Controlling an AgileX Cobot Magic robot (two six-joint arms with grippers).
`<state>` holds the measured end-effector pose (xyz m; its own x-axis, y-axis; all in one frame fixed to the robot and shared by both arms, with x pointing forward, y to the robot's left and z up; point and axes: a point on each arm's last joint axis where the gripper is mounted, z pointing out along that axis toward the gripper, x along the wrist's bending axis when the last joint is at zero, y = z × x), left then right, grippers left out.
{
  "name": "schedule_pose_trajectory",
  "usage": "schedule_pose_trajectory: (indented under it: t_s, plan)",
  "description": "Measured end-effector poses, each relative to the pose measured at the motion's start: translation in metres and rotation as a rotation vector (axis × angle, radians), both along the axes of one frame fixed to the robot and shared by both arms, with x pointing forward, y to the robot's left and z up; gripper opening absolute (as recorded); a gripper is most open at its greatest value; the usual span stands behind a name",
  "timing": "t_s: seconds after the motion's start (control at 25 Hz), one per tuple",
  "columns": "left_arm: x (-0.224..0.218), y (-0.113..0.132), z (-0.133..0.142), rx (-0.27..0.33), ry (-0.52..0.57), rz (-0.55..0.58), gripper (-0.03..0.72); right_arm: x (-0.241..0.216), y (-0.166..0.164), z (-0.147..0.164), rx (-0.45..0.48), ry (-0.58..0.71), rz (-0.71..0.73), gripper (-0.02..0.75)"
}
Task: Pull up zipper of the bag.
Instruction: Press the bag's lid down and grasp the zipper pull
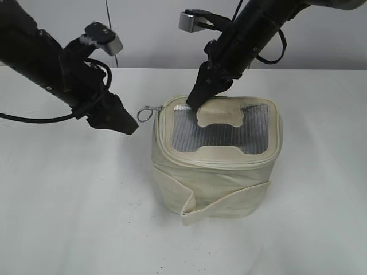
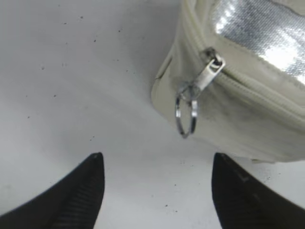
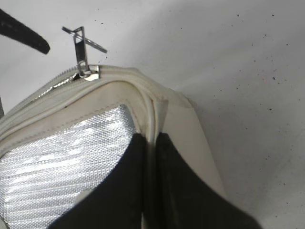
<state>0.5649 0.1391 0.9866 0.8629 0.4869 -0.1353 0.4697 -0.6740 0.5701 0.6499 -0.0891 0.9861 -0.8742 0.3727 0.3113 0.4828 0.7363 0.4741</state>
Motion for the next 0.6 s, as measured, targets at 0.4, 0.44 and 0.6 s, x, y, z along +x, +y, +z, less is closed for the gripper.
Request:
schedule_pose_trajectory:
  t_s: [0.4, 0.44, 0.6]
  plan:
    - [-0.001, -0.029, 0.005, -0.037, -0.122, 0.028, 0.538, 0.000, 0.000, 0.000, -0.001, 0.000, 0.000, 0.016]
    - [-0.001, -0.031, 0.005, -0.037, -0.129, 0.027, 0.535, 0.000, 0.000, 0.000, -0.001, 0.000, 0.000, 0.016]
    - [-0.004, -0.037, 0.004, -0.019, -0.153, 0.003, 0.434, 0.000, 0.000, 0.000, -0.002, -0.001, 0.000, 0.016]
